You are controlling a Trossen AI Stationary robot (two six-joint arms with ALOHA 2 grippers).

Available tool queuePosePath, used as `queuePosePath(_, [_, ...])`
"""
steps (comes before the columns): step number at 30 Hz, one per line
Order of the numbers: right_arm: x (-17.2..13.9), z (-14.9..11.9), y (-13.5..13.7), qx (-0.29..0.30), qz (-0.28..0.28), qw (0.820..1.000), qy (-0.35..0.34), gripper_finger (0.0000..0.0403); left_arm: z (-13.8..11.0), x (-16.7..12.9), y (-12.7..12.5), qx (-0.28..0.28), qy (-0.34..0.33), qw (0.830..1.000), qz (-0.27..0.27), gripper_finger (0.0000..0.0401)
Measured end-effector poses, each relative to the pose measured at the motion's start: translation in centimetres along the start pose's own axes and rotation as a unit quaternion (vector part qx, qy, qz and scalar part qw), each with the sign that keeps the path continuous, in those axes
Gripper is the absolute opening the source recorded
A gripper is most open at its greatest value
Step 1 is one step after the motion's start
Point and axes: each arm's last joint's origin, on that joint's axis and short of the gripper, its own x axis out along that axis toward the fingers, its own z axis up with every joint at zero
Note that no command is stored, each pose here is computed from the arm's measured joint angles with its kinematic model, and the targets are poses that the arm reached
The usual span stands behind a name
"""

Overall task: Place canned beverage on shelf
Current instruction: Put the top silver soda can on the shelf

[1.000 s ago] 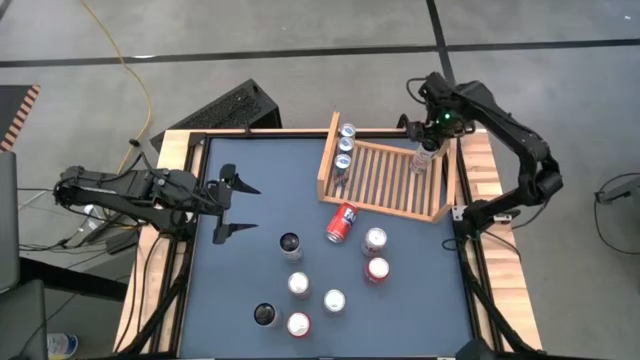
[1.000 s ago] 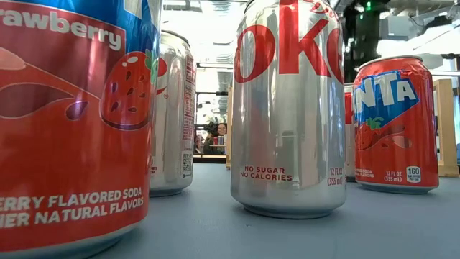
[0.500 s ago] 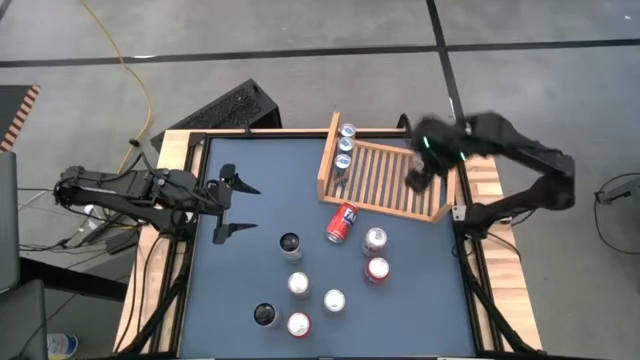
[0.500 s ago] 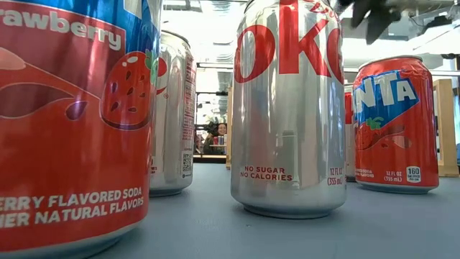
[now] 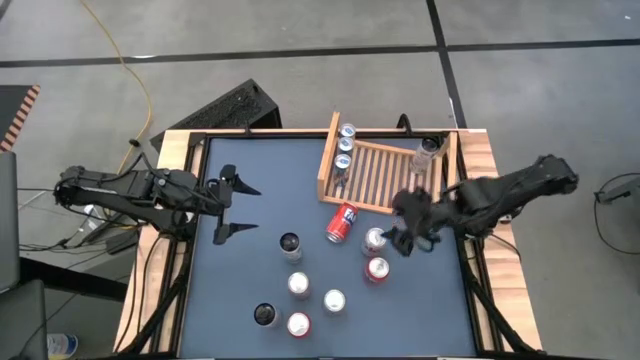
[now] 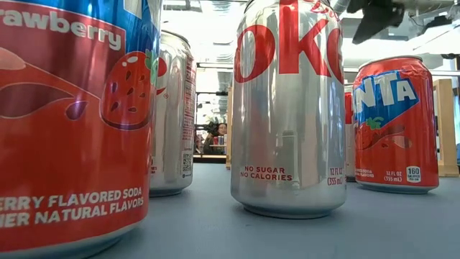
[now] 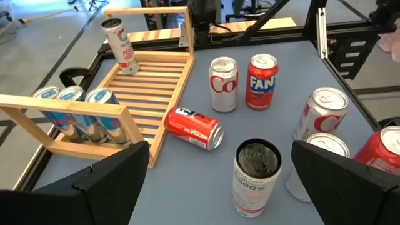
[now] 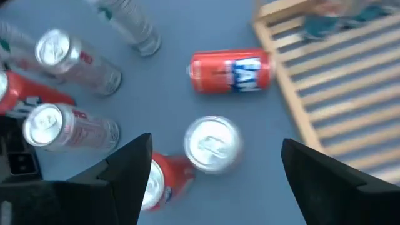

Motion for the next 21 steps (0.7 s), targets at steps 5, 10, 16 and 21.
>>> queuePosePath(5, [3.8, 0.2, 0.9, -0.014, -0.023, 0.997, 0.070, 0.0329, -0.1, 0.5, -0.1, 0.007, 0.008, 1.000, 0.000, 0.0380])
queuePosePath(10, [6.7, 0.2, 0.6, -0.049, -0.092, 0.981, 0.165, 0.0329, -0.2, 1.2, -0.2, 0.014, 0.021, 1.000, 0.002, 0.0380])
queuePosePath(16, [8.2, 1.1, 1.3, -0.083, -0.104, 0.972, 0.192, 0.0329, -0.4, 2.2, -0.4, 0.018, 0.037, 0.999, 0.003, 0.0380])
queuePosePath(21, [7.0, 2.0, 2.0, -0.092, -0.079, 0.978, 0.172, 0.0329, -0.5, 2.3, -0.4, 0.018, 0.040, 0.999, 0.003, 0.0380])
